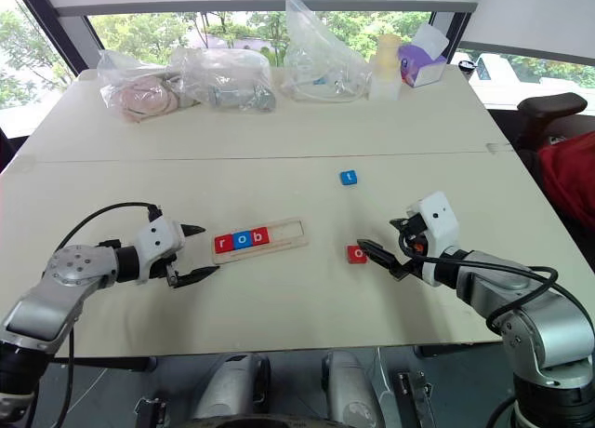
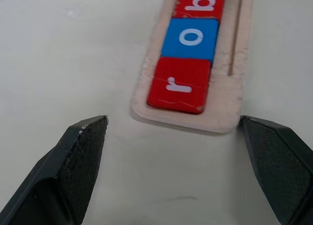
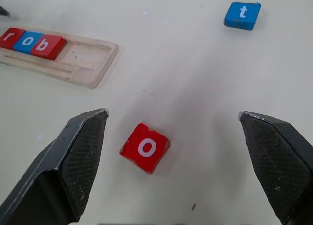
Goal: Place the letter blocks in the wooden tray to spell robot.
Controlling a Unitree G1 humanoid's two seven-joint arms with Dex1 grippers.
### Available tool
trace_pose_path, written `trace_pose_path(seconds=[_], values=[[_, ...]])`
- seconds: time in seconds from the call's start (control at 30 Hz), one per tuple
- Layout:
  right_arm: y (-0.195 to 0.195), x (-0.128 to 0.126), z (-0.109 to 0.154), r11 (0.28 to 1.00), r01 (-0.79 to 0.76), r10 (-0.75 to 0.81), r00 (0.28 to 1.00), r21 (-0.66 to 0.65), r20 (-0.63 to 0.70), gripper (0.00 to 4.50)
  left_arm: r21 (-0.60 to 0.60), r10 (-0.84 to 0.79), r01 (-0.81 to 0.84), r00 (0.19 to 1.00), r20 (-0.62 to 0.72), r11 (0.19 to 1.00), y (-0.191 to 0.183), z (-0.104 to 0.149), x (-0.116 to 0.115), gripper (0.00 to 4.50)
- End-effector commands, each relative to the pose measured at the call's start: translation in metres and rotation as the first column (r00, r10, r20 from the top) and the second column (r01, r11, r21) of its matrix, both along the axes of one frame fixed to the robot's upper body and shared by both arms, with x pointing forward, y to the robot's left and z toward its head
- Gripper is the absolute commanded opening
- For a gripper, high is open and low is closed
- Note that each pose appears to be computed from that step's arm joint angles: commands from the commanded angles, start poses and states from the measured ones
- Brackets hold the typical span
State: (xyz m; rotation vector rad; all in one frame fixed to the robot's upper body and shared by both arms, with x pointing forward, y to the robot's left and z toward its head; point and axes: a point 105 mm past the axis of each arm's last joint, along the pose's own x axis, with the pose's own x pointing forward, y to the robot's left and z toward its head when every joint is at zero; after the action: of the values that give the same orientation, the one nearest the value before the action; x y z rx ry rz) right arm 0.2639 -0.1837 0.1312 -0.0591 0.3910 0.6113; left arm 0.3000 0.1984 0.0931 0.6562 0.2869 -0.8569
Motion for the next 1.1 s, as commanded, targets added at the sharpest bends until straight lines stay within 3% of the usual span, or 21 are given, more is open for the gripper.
trace_pose_path(seconds=[0.03,0.13,0.23,0.37,0.47,0.6,0.73,0.9,1.1], values=[[0.000,-0.004,0.009,1.000,-0.027,0.027,0.999,-0.006,0.037,4.44,0.126,0.135,-0.143,0.989,0.066,0.982,0.034,-0.007,0.020,4.50],[-0.003,-0.006,0.008,0.999,-0.047,0.047,0.998,-0.002,0.034,4.44,0.082,0.117,-0.124,0.990,0.081,0.989,0.034,0.006,0.021,4.50],[-0.007,-0.011,0.009,0.996,-0.091,0.091,0.995,0.006,0.033,4.44,-0.073,0.023,-0.022,1.000,0.020,0.997,0.017,0.021,0.005,4.50],[-0.024,-0.018,-0.008,0.974,-0.186,0.191,0.981,-0.125,0.023,4.44,-0.187,-0.179,0.134,0.950,-0.254,0.973,-0.002,0.026,-0.051,4.50],[-0.029,-0.012,-0.007,0.952,-0.256,0.270,0.960,-0.167,0.069,4.44,-0.199,-0.217,0.155,0.913,-0.345,0.968,-0.006,0.036,-0.068,4.50],[-0.032,0.003,-0.009,0.889,-0.374,0.407,0.910,-0.263,0.083,4.44,-0.203,-0.217,0.154,0.915,-0.341,0.967,-0.003,0.062,-0.064,4.50],[-0.024,0.013,-0.015,0.833,-0.484,0.517,0.853,-0.266,0.066,4.44,-0.219,-0.214,0.147,0.923,-0.319,0.964,0.000,0.078,-0.058,4.50],[-0.012,0.019,-0.032,0.734,-0.599,0.637,0.770,-0.321,0.020,4.44,-0.206,-0.222,0.161,0.922,-0.318,0.965,-0.002,0.079,-0.060,4.50],[-0.003,0.041,-0.047,0.716,-0.610,0.656,0.754,-0.339,0.031,4.44,-0.239,-0.254,0.184,0.918,-0.304,0.953,-0.017,0.077,-0.063,4.50]])
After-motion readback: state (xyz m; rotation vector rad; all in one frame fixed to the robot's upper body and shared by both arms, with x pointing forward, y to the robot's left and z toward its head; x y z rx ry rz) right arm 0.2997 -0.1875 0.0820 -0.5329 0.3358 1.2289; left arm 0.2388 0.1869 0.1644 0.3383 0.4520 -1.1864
